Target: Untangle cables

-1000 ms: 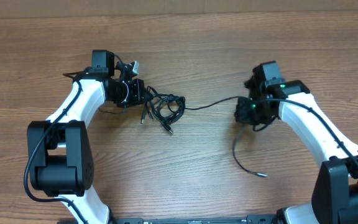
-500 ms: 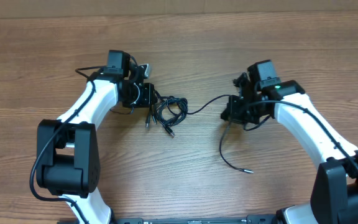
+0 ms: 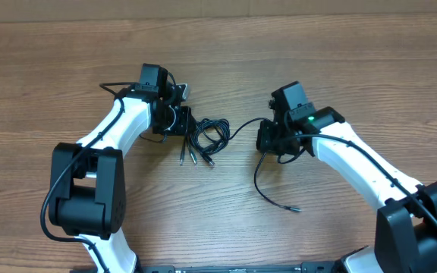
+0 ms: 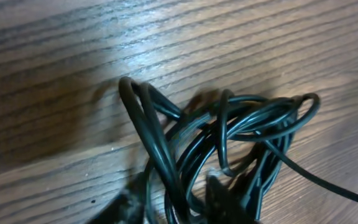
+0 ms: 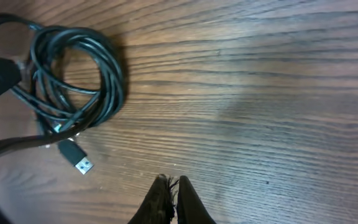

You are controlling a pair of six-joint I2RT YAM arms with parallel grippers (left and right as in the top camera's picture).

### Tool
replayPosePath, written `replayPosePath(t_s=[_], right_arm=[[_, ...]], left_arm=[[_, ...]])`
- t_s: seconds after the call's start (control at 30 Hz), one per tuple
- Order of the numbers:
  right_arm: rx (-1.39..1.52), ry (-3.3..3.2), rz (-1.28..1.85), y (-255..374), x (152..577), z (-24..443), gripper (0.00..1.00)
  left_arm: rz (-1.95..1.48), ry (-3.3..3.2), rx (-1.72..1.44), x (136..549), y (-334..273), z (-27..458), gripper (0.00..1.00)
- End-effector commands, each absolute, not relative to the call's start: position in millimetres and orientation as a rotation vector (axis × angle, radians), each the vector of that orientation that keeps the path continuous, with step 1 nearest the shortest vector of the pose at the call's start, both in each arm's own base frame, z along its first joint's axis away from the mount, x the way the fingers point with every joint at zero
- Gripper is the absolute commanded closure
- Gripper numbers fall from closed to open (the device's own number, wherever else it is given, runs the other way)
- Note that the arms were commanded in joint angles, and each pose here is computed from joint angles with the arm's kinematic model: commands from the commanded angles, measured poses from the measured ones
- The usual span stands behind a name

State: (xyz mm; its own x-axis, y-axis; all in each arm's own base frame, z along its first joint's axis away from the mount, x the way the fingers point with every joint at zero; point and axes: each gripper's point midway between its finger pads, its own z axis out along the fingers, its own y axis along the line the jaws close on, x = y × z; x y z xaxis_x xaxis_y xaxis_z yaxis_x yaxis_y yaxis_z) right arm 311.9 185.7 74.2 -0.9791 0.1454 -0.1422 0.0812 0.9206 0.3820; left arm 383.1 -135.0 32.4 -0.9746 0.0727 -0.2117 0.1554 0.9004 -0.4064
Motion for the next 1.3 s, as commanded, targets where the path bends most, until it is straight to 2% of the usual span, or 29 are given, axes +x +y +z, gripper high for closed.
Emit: replayPosePath(t_s=[0.0, 0.17, 0.43, 0.6, 0.93, 1.27], right_arm=[[0.239, 2.906, 0.479, 179, 313, 69, 0.96], [0.238, 2.927, 0.468, 178, 308, 67, 0.96], [0.292, 2.964, 0.447, 172, 296, 44, 0.96], [0.293, 2.988, 0.451, 174, 294, 27, 0.96], [0.286, 3.013, 0.467, 178, 294, 16, 0.96], [0.283, 3.013, 0.467, 177, 294, 16, 0.96]], left_arm=[[-0.589, 2.897, 0.192, 381, -133, 25, 0.61], [-0.563, 2.926, 0.169, 382, -127, 38, 0.57], [-0.631, 2.910, 0.186, 388, -147, 67, 0.73], [-0.618, 2.893, 0.169, 392, -159, 67, 0.74], [-0.290, 2.912, -0.006, 401, -149, 47, 0.76], [-0.255, 2.938, -0.022, 405, -148, 22, 0.76]])
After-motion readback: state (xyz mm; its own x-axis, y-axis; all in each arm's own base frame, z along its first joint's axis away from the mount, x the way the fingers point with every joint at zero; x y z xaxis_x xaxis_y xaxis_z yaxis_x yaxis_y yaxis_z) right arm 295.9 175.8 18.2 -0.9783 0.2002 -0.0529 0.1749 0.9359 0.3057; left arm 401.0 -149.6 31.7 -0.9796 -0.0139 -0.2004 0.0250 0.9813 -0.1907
